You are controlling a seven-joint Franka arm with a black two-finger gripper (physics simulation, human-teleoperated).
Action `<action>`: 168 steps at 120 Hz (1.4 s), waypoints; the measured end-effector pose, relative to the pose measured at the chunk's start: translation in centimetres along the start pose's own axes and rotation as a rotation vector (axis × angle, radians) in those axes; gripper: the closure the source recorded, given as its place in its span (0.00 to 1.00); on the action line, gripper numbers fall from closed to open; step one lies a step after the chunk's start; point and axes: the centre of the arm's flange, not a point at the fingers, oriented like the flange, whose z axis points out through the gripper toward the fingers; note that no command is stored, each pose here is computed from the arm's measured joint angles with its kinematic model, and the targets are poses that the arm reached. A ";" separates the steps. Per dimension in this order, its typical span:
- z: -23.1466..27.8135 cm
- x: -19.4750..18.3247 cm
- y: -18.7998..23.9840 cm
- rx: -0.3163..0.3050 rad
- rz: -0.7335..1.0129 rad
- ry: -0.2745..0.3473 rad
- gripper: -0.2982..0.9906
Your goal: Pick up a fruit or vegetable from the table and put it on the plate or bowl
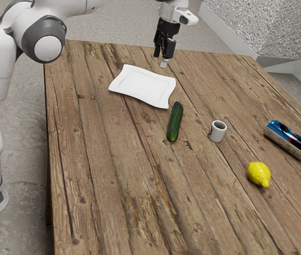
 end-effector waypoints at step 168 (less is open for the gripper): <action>7.4 13.0 26.4 0.184 1.211 0.121 0.23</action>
